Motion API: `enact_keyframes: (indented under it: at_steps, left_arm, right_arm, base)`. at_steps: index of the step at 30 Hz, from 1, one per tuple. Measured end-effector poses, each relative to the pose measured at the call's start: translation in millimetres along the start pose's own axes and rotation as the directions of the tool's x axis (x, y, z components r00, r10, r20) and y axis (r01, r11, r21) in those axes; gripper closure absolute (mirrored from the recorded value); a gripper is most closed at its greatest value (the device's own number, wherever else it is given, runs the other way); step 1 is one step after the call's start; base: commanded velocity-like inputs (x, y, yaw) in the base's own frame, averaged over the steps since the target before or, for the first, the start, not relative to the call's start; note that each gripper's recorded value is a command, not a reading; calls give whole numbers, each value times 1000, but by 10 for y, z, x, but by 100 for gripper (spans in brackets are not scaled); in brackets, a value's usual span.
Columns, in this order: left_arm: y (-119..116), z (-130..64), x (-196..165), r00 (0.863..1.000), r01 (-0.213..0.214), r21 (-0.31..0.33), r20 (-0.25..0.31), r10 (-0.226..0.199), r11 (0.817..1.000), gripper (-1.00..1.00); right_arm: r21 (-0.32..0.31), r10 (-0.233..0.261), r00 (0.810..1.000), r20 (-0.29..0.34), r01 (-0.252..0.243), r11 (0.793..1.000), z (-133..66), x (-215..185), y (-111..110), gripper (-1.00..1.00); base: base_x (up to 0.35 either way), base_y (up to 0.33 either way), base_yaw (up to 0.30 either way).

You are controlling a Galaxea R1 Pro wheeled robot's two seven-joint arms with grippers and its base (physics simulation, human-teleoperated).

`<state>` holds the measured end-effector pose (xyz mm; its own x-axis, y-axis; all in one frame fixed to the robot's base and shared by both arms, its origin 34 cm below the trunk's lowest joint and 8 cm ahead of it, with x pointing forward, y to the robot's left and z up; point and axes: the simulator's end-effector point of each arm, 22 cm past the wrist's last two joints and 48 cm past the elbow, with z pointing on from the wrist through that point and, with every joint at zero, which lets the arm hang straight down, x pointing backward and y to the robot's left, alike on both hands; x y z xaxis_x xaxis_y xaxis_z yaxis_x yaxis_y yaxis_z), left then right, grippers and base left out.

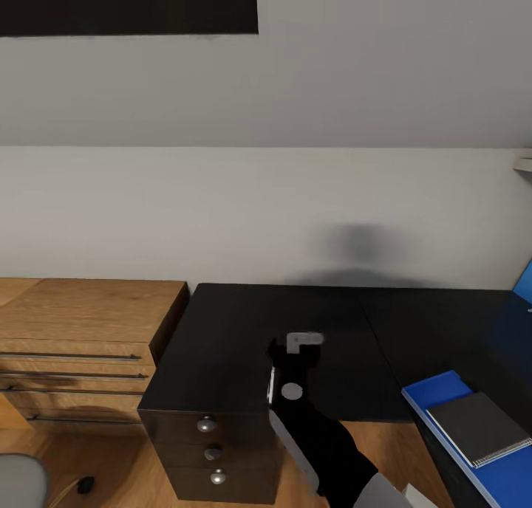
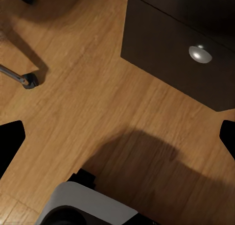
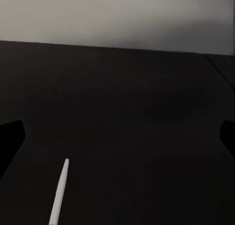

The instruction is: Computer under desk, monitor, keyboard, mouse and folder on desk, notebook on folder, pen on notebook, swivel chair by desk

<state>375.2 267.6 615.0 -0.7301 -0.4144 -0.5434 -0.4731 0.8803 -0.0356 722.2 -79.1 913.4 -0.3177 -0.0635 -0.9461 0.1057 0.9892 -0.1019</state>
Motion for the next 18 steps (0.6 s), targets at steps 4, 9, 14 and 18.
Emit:
enact_keyframes:
  at_steps: [4,9,14,18]
  left_arm:
    - [-4,-1,8,1000,1,0,-2,-1,1000,-100]
    - [11,2,38,1000,-3,-4,-7,3,1000,-100]
    - [70,18,84,1000,-14,-18,-13,14,1000,-100]
    - [83,22,93,1000,-19,-20,-13,19,1000,-100]
  right_arm:
    - [-10,-33,991,-131,31,999,540,216,-111,-100]
    - [-3,23,957,-290,-25,1000,787,697,-286,-100]
    - [10,61,933,-354,-62,998,787,879,-331,-100]
    - [24,142,895,-422,-146,989,741,1019,-289,-100]
  base:
    - [0,0,0]
    - [0,0,0]
    - [0,0,0]
    - [0,0,0]
